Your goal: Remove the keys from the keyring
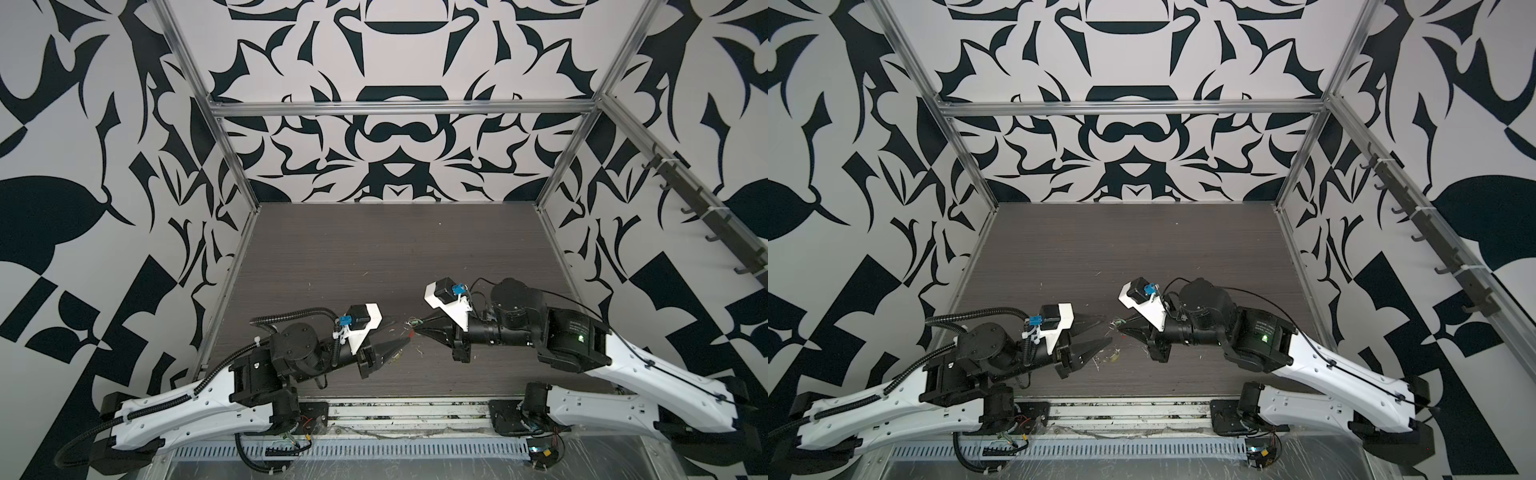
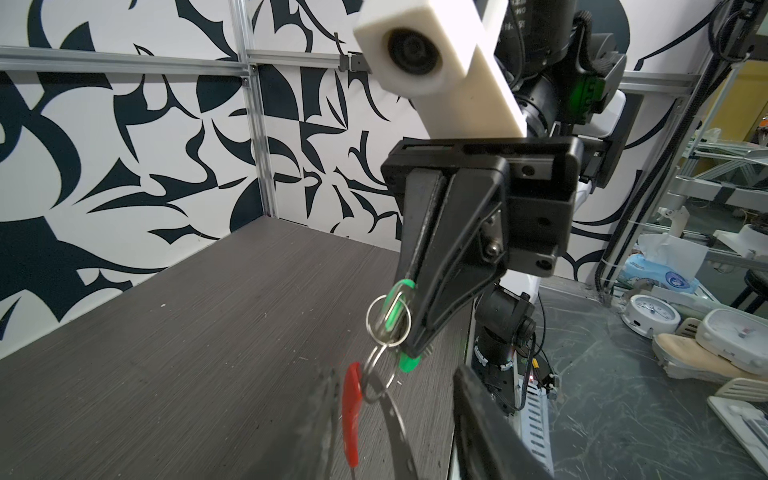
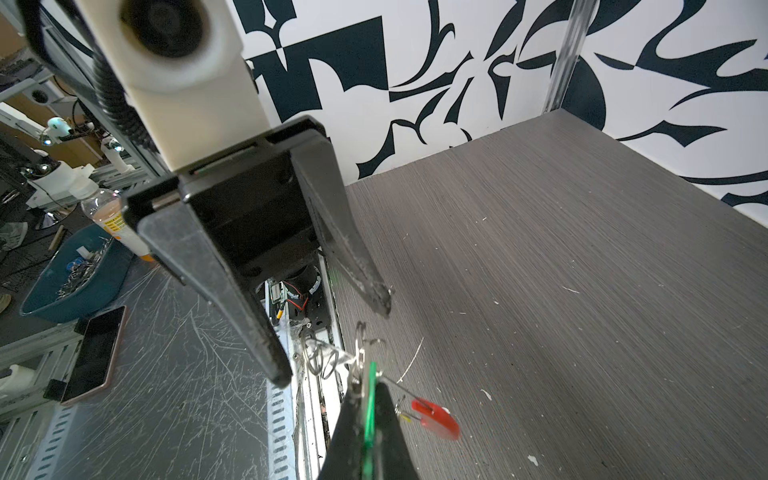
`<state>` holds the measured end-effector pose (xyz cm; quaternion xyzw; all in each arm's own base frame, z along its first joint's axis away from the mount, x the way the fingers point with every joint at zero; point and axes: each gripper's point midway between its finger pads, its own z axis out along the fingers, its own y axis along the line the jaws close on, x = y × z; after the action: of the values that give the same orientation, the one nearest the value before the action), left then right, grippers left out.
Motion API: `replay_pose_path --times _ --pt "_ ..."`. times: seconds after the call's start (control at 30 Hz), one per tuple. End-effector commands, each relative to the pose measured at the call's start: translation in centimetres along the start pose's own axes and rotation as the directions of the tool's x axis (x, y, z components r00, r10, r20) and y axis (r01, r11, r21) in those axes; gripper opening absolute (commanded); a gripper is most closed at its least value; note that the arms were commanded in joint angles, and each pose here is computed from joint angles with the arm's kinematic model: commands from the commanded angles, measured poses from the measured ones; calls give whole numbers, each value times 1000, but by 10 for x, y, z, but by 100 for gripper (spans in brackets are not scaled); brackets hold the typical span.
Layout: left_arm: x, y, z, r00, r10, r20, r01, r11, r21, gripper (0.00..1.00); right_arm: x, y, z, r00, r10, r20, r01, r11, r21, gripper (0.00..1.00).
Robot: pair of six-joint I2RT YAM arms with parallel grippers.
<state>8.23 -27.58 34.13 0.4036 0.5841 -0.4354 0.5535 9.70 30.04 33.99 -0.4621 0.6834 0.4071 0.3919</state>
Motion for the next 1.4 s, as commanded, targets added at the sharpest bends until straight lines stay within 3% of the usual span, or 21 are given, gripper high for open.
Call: replay_pose_path --times 0.0,0.3,0.5,1.0,1.37 --pt "-18 -5 -3 999 17 29 -18 999 27 45 -31 12 -18 995 -23 96 26 999 -32 0" --pt "-19 -6 -2 1000 16 23 -16 999 33 26 -31 12 -16 995 -20 101 24 999 -35 0" --pt "-18 -3 1 1000 17 17 -18 1000 20 26 -32 12 -16 994 -20 105 24 999 -35 0" --pt "-24 1 0 999 16 33 -15 1000 -6 1 -31 8 -17 995 -13 103 14 1000 -10 0" --pt "-28 0 -4 999 6 42 -6 1000 -1 0 -29 -5 -27 994 -21 106 12 997 79 0"
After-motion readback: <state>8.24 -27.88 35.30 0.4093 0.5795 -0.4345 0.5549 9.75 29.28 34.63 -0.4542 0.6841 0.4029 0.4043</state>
